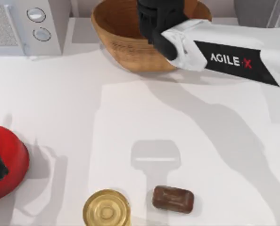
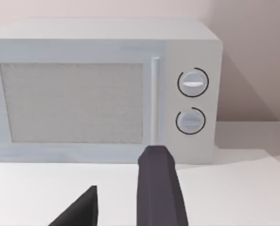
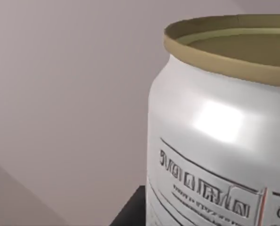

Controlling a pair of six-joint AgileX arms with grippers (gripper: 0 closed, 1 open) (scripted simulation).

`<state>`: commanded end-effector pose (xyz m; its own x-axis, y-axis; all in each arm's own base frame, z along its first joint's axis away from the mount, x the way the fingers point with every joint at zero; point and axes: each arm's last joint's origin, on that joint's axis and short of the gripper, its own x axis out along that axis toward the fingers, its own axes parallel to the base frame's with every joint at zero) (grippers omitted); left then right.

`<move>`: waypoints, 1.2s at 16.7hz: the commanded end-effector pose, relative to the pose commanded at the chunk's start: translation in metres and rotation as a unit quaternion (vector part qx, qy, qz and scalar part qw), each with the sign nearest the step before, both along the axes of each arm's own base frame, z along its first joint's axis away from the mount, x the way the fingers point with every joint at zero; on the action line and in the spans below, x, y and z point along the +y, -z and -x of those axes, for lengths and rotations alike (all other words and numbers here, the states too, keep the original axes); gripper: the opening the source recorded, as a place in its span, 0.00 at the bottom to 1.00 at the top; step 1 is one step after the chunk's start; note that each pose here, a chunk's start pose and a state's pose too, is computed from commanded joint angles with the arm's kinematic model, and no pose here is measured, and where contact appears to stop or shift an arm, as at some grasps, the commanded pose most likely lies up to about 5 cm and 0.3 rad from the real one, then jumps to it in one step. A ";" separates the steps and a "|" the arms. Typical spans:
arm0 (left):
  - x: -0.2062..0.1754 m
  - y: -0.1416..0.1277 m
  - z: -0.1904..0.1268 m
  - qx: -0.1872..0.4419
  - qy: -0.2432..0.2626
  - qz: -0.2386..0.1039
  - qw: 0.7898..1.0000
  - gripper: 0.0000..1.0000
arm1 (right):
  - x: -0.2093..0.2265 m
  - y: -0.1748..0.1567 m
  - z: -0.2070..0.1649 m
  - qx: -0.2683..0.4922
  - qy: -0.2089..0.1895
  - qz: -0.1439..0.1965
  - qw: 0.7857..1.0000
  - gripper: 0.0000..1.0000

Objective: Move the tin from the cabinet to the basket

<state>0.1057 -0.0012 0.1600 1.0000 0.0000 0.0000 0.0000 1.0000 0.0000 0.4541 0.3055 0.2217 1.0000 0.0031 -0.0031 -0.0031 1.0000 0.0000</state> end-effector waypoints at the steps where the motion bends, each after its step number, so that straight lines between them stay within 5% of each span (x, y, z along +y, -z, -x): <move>1: 0.000 0.000 0.000 0.000 0.000 0.000 1.000 1.00 | 0.000 0.000 0.000 0.000 0.000 0.000 1.000 0.45; 8: 0.000 0.000 0.000 0.000 0.000 0.000 1.000 1.00 | 0.000 0.000 0.000 0.000 0.000 0.000 1.000 0.98; 20: 0.000 0.000 0.000 0.000 0.000 0.000 1.000 1.00 | 0.000 0.000 0.000 0.000 0.000 0.000 1.000 1.00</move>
